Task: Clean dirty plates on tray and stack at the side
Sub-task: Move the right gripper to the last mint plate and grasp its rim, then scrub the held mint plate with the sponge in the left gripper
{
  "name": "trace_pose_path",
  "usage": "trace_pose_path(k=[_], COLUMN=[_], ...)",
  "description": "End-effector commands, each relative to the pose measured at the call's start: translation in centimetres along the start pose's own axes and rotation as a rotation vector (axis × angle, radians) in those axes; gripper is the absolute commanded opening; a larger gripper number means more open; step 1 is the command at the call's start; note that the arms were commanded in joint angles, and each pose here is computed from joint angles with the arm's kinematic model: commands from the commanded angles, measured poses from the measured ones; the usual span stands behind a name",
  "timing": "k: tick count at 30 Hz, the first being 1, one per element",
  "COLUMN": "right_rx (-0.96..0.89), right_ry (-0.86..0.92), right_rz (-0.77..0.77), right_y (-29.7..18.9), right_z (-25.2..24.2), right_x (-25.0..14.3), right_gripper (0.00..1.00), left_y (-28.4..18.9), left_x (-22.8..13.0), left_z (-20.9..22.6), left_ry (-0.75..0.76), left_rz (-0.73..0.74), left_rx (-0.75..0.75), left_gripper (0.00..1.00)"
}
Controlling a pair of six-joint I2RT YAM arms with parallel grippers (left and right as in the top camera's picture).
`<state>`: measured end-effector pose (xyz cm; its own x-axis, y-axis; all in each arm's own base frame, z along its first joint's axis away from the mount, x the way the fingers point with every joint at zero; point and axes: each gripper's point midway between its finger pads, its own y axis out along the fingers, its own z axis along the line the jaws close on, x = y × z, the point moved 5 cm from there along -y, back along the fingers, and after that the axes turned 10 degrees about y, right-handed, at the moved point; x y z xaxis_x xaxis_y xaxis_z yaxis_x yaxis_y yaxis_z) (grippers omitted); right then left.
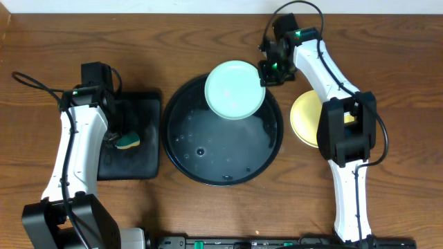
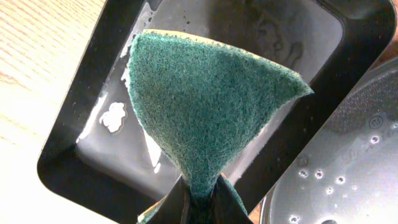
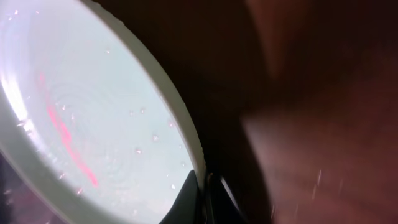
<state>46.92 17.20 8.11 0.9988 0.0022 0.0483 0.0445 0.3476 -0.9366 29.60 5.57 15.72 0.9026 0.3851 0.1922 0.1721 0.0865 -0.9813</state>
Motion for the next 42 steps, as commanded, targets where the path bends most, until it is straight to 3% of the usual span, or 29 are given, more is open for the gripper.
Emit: trace_pose_path(k=[1, 10, 20, 30, 34, 38, 42], right_rx=[0.034, -0.058, -0.236, -0.203, -0.204, -0.201, -0.208], right_ry=[0.047, 0.053, 0.074, -0.110, -0.130, -0.127, -0.115], right_rz=[-0.034, 0.148, 0.216, 0.182, 0.109, 0.092, 0.108], right_y=[-4.4, -2.9, -0.5, 0.2, 0.4, 0.7, 1.4], right_z=[3.1, 5.4, 5.1, 5.2, 5.0, 4.5, 3.9], right_x=[-1.0, -6.2, -9.4, -8.5, -6.9, -6.2, -6.3], right_gripper=[0.01, 0.01, 0.02, 0.41, 0.38, 0.24, 0.18], left_y=[-0.3, -0.4, -0.8, -3.0, -3.4, -3.4, -3.1], left_x=[0.4, 1.0, 1.6, 1.3, 0.6, 0.3, -0.4], left_z=[0.1, 0.0, -2.8, -8.2, -11.5, -13.5, -14.9], left_ry=[-0.011, -0.012, 0.076, 0.226, 0.277, 0.281, 0.290], left_rz=[-0.017, -0.048, -0.109, -0.181, -0.197, -0.206, -0.194], left_rx=[0.002, -0.006, -0.039, -0.106, -0.204, -0.257, -0.274], left_gripper=[0.08, 0.08, 0.07, 0.07, 0.08, 0.07, 0.08])
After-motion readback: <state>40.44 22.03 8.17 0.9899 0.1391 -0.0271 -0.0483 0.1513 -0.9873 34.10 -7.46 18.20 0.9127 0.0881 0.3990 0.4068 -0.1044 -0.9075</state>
